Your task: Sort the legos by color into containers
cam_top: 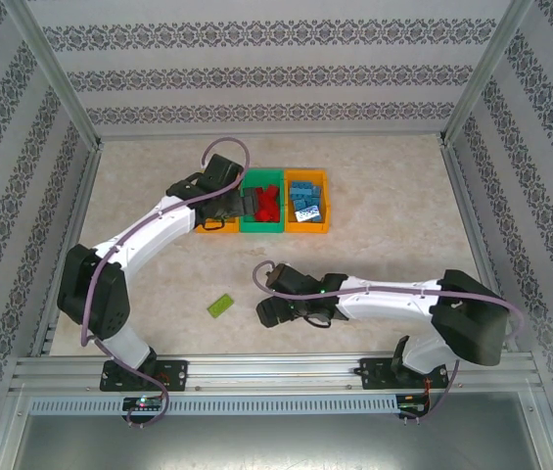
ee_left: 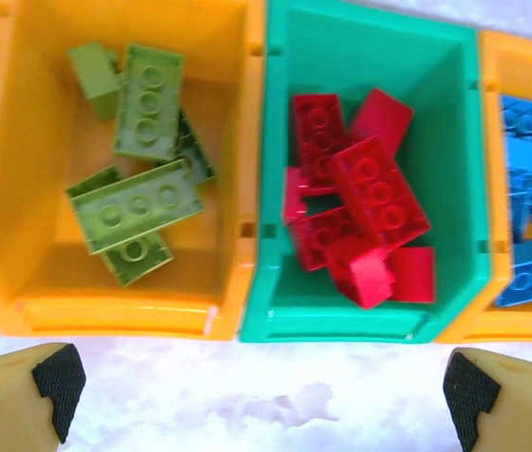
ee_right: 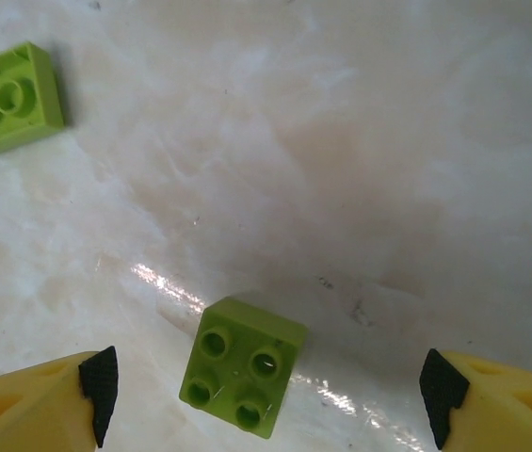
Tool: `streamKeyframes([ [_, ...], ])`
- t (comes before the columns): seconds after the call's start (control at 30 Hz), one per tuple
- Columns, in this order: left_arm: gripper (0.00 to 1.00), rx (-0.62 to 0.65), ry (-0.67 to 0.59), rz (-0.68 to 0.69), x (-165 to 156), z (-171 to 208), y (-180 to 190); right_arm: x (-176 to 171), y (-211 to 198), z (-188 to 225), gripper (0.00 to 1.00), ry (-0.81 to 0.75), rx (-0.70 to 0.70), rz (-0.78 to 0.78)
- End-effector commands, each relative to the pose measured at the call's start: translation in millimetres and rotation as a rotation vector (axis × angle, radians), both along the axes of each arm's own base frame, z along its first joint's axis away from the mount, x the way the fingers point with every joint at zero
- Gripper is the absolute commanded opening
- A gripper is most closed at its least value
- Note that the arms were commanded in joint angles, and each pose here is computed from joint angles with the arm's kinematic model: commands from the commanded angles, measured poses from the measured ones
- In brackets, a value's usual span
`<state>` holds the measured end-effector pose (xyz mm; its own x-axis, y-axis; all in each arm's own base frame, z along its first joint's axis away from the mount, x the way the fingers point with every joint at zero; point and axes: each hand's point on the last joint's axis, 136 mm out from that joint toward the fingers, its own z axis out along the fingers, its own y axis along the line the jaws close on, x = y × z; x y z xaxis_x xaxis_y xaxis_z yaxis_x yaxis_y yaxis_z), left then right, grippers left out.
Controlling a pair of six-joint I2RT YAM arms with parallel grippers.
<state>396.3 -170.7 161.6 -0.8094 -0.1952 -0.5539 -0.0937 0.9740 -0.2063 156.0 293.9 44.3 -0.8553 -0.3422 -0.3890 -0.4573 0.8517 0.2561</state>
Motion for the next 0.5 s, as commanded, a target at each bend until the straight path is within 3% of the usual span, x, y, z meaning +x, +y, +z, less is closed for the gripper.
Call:
streamKeyframes([
  [0.0,0.99,0.062,-0.023,0.074,-0.7,5.6,31.5,-4.6,1.2,-4.1,0.86,0.016,-0.051,-0.020],
  [0.47,0.99,0.107,-0.015,0.217,-8.3,6.2,89.4,-8.7,6.1,-28.5,0.71,0.077,-0.163,-0.020],
])
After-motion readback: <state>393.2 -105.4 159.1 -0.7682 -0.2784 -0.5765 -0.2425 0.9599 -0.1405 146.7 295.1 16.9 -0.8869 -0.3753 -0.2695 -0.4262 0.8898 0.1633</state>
